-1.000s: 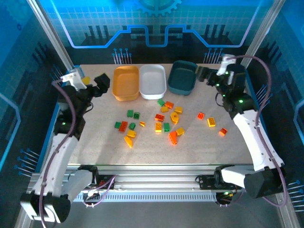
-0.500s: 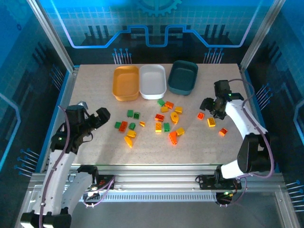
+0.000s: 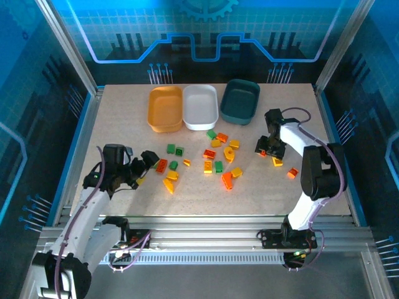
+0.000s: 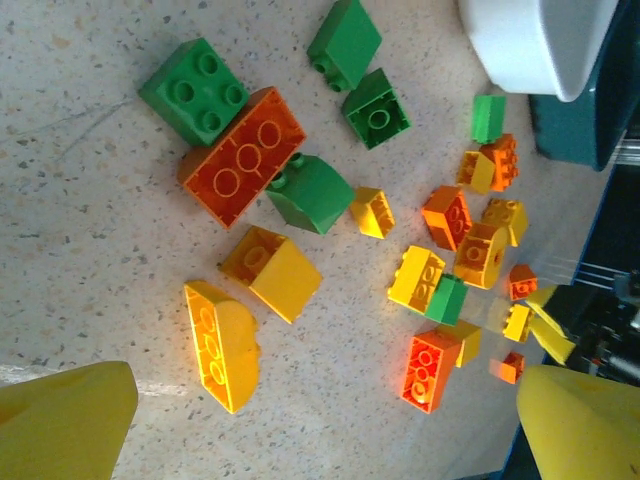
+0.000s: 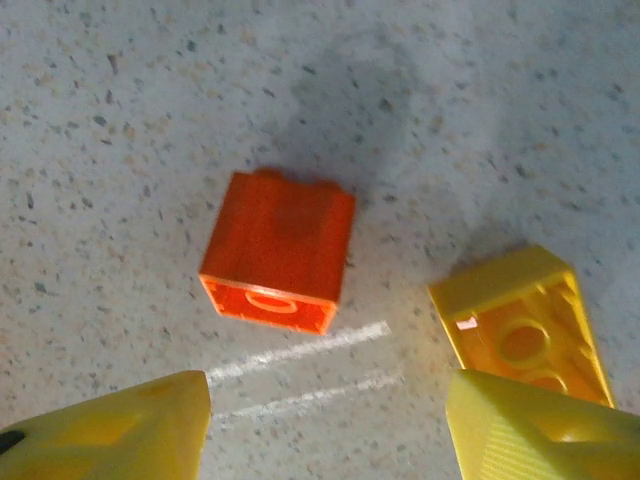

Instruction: Sort the legos into containers by color

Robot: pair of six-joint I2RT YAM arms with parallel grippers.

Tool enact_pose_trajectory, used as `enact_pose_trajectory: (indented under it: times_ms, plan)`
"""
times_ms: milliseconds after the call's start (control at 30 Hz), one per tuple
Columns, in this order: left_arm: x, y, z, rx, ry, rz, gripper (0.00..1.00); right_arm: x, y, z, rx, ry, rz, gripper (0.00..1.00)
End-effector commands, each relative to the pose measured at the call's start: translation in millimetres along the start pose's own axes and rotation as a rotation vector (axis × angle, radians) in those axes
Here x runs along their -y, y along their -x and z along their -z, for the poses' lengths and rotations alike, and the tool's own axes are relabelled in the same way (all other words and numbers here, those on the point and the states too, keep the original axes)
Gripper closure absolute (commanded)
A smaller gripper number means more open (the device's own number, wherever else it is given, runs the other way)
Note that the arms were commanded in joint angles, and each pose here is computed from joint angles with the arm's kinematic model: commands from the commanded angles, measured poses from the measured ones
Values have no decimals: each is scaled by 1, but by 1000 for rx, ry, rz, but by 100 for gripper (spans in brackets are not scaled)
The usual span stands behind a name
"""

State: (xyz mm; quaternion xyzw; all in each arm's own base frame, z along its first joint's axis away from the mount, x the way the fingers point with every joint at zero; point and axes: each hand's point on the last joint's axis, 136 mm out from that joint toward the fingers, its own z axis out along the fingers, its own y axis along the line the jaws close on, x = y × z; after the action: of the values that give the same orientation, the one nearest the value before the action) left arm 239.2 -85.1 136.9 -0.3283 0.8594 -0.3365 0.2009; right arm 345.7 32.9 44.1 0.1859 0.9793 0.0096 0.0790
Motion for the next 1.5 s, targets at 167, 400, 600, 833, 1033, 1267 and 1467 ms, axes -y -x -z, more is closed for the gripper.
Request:
enact_pose_trajectory:
  times_ms: [167, 400, 600, 833, 1033, 1267, 1467]
  plan:
    - [3, -8, 0, -14, -45, 35, 1, -17, 9, -9, -5, 7, 23, 37]
    - [3, -6, -3, -14, -40, 40, 1, -25, 15, -22, -18, 20, 15, 47]
    - [2, -7, -5, -20, -34, 40, 1, -24, 22, -15, 43, -51, 38, 57]
    - [2, -10, -6, -31, -36, 44, 1, -27, 25, -6, 93, -90, 76, 68]
    - [5, -11, -7, -38, -50, 40, 1, -59, 35, 35, 204, -65, 170, 67]
    - [26, -27, -19, -91, -111, -33, 1, -93, 79, 68, 325, 11, 182, 66]
    - [47, -69, -45, -231, -81, -155, 1, -128, 130, 63, 341, 47, 179, 65]
